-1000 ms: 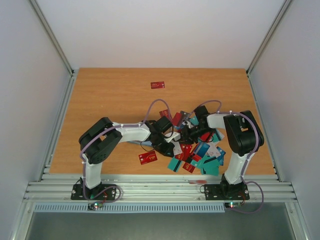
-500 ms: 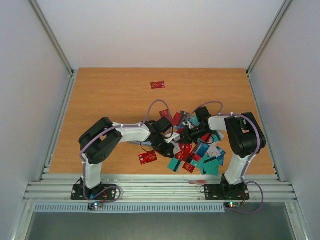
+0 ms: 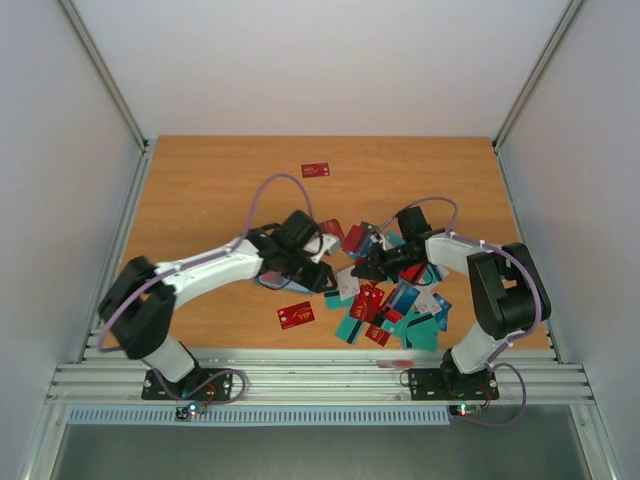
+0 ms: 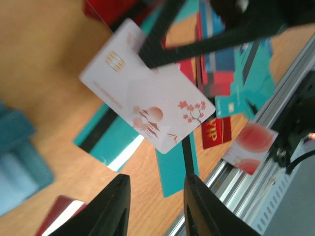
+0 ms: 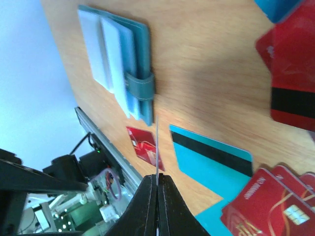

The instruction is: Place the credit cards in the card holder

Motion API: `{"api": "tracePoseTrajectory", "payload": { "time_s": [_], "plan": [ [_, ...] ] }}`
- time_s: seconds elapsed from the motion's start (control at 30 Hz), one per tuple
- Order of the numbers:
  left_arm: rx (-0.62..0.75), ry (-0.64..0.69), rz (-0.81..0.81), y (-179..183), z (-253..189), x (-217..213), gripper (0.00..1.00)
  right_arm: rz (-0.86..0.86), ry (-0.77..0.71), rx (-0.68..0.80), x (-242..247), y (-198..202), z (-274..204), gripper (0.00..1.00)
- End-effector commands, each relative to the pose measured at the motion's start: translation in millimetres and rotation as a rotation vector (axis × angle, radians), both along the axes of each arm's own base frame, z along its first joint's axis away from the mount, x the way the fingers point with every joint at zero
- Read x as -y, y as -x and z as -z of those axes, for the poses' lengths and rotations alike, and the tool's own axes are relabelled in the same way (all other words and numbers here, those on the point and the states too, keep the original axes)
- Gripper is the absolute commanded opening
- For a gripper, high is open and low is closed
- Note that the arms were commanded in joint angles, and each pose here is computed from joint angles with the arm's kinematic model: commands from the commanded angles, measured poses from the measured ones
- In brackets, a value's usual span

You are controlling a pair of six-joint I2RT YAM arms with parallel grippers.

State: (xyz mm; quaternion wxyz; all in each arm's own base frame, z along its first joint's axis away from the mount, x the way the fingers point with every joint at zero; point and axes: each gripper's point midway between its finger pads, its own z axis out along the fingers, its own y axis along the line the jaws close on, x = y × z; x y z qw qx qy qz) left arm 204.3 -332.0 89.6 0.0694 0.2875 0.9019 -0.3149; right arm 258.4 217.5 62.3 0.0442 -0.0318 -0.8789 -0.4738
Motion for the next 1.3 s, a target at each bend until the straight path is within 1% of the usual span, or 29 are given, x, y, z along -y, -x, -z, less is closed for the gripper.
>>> {"api": "tracePoseTrajectory", "payload": {
  "time_s": [0.0,0.07,0.13,0.23,0.3,0.43,0.6,0.7,0.8,0.93,1.1,1.2,1.27],
  "plan": [
    [0.067,0.027,-0.151,-23.3,-40.2,-32.7,0.35,0.053,-0.041,0.054,-6.1,-10.9,-36.1,0.01],
    [0.079,0.071,-0.216,-33.3,-57.4,-44.5,0.42,0.073,-0.061,0.084,-8.2,-16.3,-53.4,0.01],
    [0.073,0.147,-0.27,-41.3,-77.3,-53.2,0.49,0.09,-0.086,0.119,-11.0,-21.5,-72.9,0.01],
    [0.069,0.257,-0.317,-51.5,-104.2,-59.9,0.54,0.114,-0.123,0.161,-16.8,-28.4,-103.9,0.01],
    [0.056,0.351,-0.346,-59.3,-124.8,-61.1,0.57,0.124,-0.152,0.198,-21.2,-32.6,-126.7,0.01],
    [0.029,0.517,-0.368,-69.2,-164.7,-63.1,0.58,0.136,-0.22,0.279,-28.9,-40.5,-176.3,0.01],
    [0.005,0.712,-0.322,-71.2,-216.3,-63.9,0.59,0.138,-0.322,0.353,-36.9,-44.6,-231.0,0.01],
    [-0.004,0.809,-0.283,-69.8,-242.3,-64.8,0.56,0.114,-0.384,0.395,-43.9,-42.9,-258.8,0.01],
    [-0.013,0.872,-0.247,-69.2,-256.5,-63.1,0.53,0.08,-0.432,0.416,-53.1,-38.0,-278.2,0.01],
    [-0.045,0.923,-0.222,-68.9,-263.4,-60.1,0.47,0.039,-0.476,0.455,-65.4,-30.7,-297.8,0.01],
    [-0.049,0.936,-0.21,-63.9,-266.7,-61.1,0.39,0.023,-0.503,0.473,-71.9,-27.2,-309.0,0.01],
    [-0.054,0.936,-0.203,-61.0,-267.0,-61.6,0.29,0.017,-0.511,0.471,-73.5,-27.2,-309.8,0.01],
    [-0.054,0.935,-0.201,-60.0,-267.1,-61.8,0.21,0.005,-0.523,0.469,-74.6,-26.6,-310.5,0.01]
  ]
}}
